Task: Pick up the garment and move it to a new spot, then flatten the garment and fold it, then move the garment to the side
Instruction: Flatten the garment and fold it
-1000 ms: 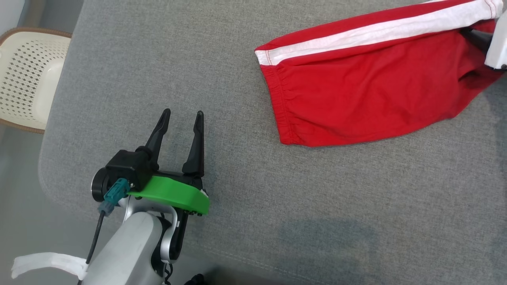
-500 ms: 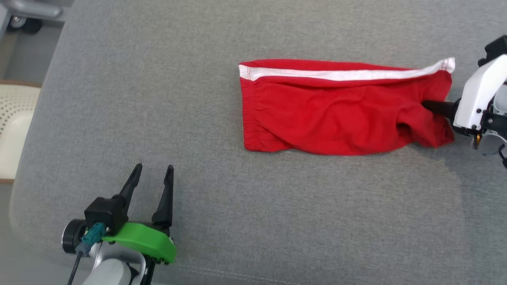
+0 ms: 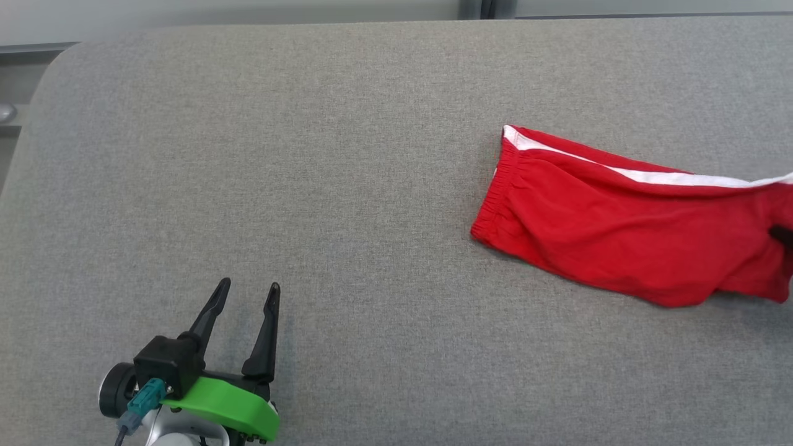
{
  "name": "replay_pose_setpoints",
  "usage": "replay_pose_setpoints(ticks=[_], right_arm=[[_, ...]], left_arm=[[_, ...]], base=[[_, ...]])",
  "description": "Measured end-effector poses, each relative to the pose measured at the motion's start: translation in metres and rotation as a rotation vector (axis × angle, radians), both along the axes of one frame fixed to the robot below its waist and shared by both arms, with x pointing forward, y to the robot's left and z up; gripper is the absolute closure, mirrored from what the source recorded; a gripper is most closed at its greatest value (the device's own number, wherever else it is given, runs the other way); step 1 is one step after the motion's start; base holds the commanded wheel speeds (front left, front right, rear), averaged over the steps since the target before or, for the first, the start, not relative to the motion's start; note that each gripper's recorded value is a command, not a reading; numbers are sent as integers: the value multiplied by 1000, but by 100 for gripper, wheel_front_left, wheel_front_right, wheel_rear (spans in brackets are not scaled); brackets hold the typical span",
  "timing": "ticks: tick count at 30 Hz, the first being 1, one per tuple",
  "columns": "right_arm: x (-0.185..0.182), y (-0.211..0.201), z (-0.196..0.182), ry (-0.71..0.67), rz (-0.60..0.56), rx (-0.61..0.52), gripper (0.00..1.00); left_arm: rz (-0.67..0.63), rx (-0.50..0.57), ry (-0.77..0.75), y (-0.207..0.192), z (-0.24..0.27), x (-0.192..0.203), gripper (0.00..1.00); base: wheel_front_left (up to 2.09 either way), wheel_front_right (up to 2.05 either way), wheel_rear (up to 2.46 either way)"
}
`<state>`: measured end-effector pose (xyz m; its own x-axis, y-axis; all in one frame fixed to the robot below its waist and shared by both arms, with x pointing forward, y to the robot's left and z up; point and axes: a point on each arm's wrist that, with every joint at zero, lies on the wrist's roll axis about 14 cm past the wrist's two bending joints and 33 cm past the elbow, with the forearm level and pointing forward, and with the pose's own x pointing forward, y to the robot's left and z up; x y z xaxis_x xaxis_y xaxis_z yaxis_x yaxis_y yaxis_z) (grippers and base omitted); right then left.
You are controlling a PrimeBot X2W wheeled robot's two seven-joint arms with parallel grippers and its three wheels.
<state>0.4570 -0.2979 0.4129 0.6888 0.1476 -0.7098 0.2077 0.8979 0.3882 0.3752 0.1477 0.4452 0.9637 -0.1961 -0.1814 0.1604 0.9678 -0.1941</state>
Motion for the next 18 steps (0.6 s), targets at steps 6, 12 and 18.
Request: replay_pose_setpoints(ticks=[6,12,18], right_arm=[[21,40,28,-144,44,84,100],[25,108,72,-245,229,154,100],[22,173,77,-275,352,167,100]], left_arm=[[2,11,-16,1,2,0,0],[9,-4,-39,2,10,-5,0],[28,-8,-79,8,20,-6,0]], base=[[0,0,0],[0,0,0],[0,0,0]])
